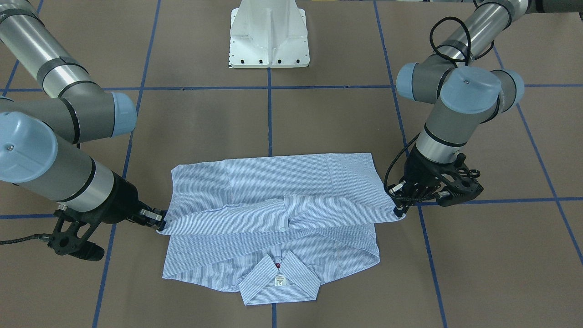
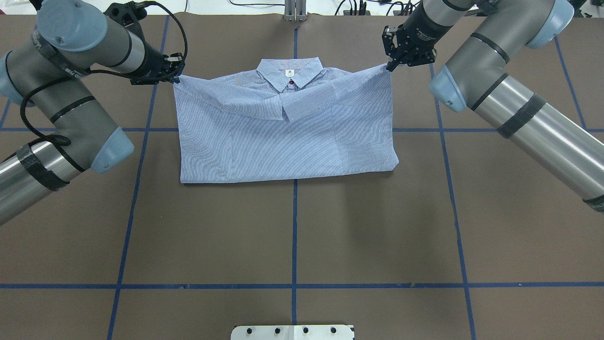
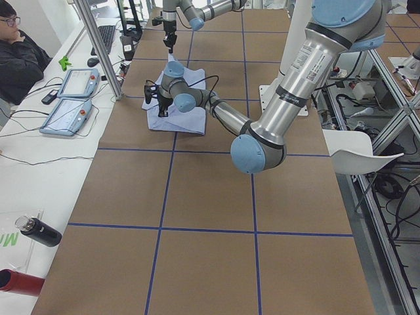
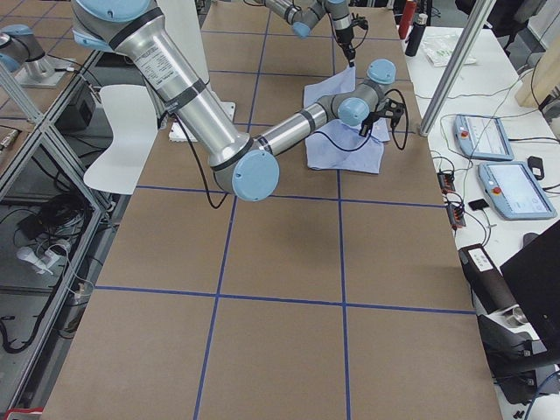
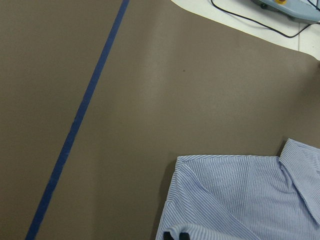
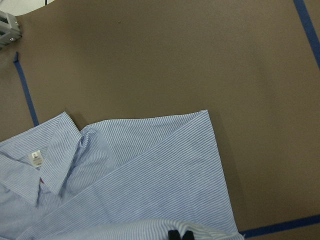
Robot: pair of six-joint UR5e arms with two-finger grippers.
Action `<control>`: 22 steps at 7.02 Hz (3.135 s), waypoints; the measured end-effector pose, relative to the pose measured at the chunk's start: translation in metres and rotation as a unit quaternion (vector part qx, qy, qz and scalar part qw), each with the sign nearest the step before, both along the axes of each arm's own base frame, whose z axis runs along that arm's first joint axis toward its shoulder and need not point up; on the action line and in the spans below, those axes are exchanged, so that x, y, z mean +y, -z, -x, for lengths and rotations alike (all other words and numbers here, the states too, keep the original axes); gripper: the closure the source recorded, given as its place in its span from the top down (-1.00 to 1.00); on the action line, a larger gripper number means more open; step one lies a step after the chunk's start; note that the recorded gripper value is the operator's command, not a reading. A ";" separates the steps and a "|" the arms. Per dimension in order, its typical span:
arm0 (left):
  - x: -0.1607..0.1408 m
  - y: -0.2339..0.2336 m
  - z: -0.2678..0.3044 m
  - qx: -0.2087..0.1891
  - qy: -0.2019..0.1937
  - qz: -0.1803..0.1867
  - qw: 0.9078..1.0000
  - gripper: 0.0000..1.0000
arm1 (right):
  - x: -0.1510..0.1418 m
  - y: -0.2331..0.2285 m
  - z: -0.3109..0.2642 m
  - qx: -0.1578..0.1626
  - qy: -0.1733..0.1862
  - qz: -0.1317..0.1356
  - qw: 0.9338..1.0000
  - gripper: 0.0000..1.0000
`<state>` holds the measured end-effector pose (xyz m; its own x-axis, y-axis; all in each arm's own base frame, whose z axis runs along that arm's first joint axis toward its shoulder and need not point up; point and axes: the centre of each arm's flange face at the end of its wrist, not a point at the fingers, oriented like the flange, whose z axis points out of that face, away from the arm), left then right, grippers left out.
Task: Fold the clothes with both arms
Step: 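Lay the hem down at the shoulders and hold both grippers there, then open both grippers and lift them off the shirt shoulders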
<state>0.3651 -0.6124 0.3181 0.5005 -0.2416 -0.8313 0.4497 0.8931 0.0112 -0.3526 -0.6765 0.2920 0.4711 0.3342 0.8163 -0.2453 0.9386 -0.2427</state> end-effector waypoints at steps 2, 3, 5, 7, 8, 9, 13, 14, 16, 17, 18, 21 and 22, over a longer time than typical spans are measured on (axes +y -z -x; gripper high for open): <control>-0.014 -0.012 -0.011 0.002 0.001 -0.002 1.000 -1.00 | -0.008 -0.017 0.006 0.001 0.000 -0.001 1.000 -1.00; -0.021 -0.016 -0.018 0.001 0.001 0.001 1.000 -1.00 | -0.008 -0.019 0.008 0.003 -0.001 -0.002 1.000 -1.00; -0.029 -0.025 -0.025 -0.004 0.001 0.007 1.000 -1.00 | -0.007 -0.022 0.013 0.007 -0.001 -0.002 1.000 -1.00; -0.033 -0.029 -0.031 -0.008 0.000 0.011 1.000 -1.00 | -0.006 -0.029 0.020 0.014 -0.001 0.000 1.000 -1.00; -0.034 -0.029 -0.032 -0.008 0.000 0.010 1.000 -1.00 | -0.006 -0.033 0.023 0.019 -0.001 0.002 1.000 -1.00; -0.036 -0.028 -0.035 -0.008 0.000 0.010 1.000 -1.00 | -0.006 -0.038 0.024 0.022 -0.002 0.004 1.000 -1.00; -0.041 -0.032 -0.045 -0.014 -0.002 0.015 1.000 -1.00 | -0.004 -0.050 0.023 0.027 -0.002 0.010 1.000 -1.00; -0.040 -0.032 -0.048 -0.014 -0.004 0.015 1.000 -1.00 | -0.004 -0.050 0.023 0.027 -0.002 0.010 1.000 -1.00; -0.040 -0.025 -0.050 -0.011 -0.005 0.012 1.000 0.27 | -0.005 -0.046 0.024 0.027 -0.004 0.006 1.000 -0.23; -0.040 -0.024 -0.051 -0.011 -0.006 0.010 1.000 0.98 | -0.005 -0.045 0.024 0.027 -0.005 0.005 1.000 0.99; -0.040 -0.023 -0.051 -0.011 -0.007 0.008 1.000 0.99 | -0.004 -0.045 0.027 0.031 -0.008 0.002 0.999 1.00; -0.037 -0.016 -0.045 -0.006 -0.007 0.001 1.000 0.99 | 0.000 -0.041 0.032 0.039 -0.014 -0.012 0.999 1.00; -0.033 -0.008 -0.040 -0.002 -0.006 -0.004 1.000 0.99 | 0.011 -0.038 0.030 0.031 -0.009 -0.016 0.999 1.00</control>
